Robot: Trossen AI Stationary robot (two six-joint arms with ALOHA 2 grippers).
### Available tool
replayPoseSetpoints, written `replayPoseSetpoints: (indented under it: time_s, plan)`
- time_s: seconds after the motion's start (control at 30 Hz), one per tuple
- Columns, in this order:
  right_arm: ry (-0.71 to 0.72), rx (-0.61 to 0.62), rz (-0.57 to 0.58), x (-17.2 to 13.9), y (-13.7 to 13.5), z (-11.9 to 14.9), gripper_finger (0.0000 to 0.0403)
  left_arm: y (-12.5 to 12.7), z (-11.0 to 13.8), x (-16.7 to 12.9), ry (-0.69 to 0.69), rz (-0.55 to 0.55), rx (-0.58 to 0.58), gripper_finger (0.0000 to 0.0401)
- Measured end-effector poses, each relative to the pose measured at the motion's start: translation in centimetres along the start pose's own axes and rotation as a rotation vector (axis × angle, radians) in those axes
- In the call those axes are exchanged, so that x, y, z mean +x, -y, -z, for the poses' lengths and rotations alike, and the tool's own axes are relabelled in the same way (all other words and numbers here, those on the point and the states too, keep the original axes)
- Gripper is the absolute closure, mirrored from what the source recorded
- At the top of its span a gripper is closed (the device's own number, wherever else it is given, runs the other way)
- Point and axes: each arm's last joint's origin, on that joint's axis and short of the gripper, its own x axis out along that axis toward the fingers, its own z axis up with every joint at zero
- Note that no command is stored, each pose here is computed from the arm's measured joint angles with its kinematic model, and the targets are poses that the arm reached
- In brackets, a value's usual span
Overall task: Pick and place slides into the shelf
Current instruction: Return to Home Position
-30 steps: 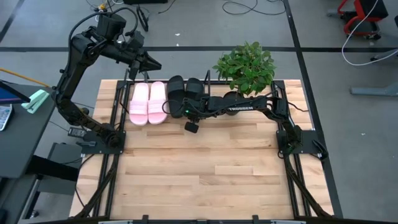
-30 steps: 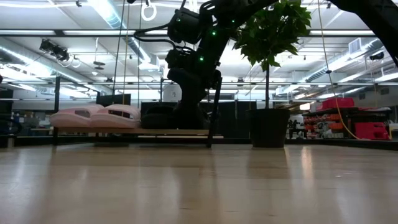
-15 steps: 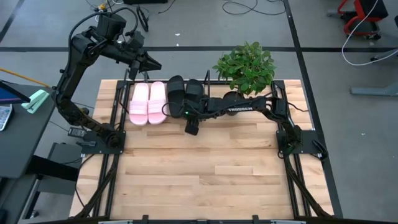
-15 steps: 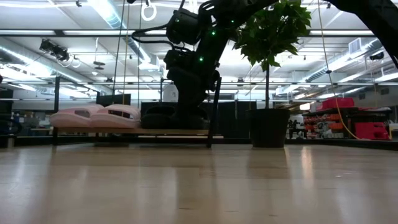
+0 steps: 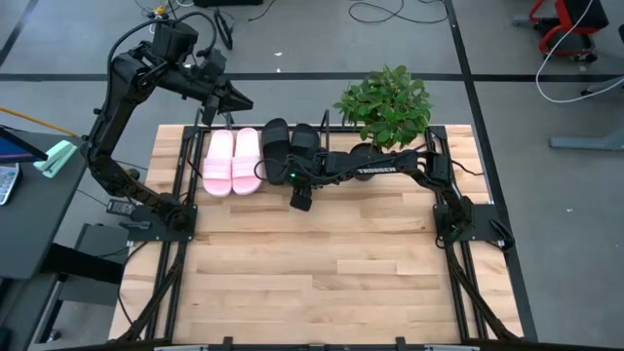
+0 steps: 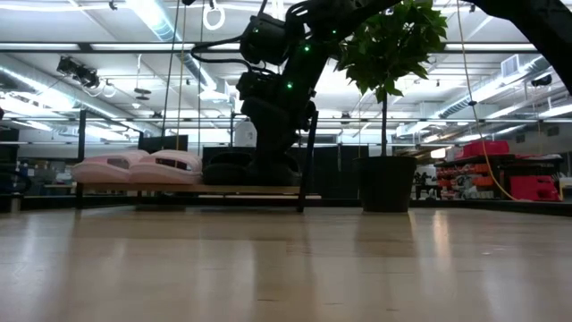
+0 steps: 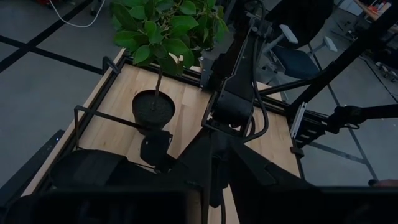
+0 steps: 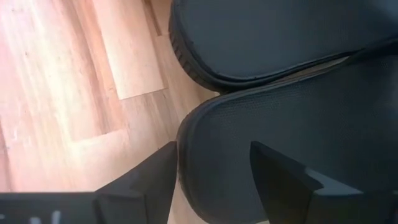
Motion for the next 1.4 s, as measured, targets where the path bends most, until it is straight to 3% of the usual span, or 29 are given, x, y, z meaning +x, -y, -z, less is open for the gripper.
replayPoseSetpoints:
  time_s: [0.27, 0.47, 0.67, 0.8, 1.13, 1.27, 1.4]
  plan:
    - [0.002, -0.009, -0.022, -0.5, -0.1, -0.1, 0.0196, 0.0, 0.1, 0.0, -0.007, 0.001, 0.026, 0.0337]
    - [0.040, -0.007, -0.021, -4.2, 0.5, -0.6, 0.0196, 0.1, 0.6, 0.0, -0.048, 0.009, 0.079, 0.0348]
    - [0.111, -0.020, -0.042, -7.9, -0.3, -1.0, 0.0203, 0.3, 1.9, -0.2, -0.167, -0.017, 0.018, 0.0360]
    - [0.127, -0.045, -0.041, -8.8, -1.5, -0.8, 0.0212, 0.3, 2.2, -0.2, -0.192, -0.019, -0.016, 0.0370]
    - [0.092, -0.066, -0.016, -10.2, -3.6, 0.1, 0.0240, 1.8, 2.7, -0.3, -0.292, -0.270, -0.067, 0.0396]
    - [0.060, -0.053, -0.015, -10.3, -4.2, 0.6, 0.0281, 3.8, 2.9, -0.5, -0.295, -0.371, -0.062, 0.0390]
    - [0.064, -0.071, -0.030, -10.8, -5.1, 0.8, 0.0346, 6.0, 3.3, -0.7, -0.275, -0.446, -0.067, 0.0396]
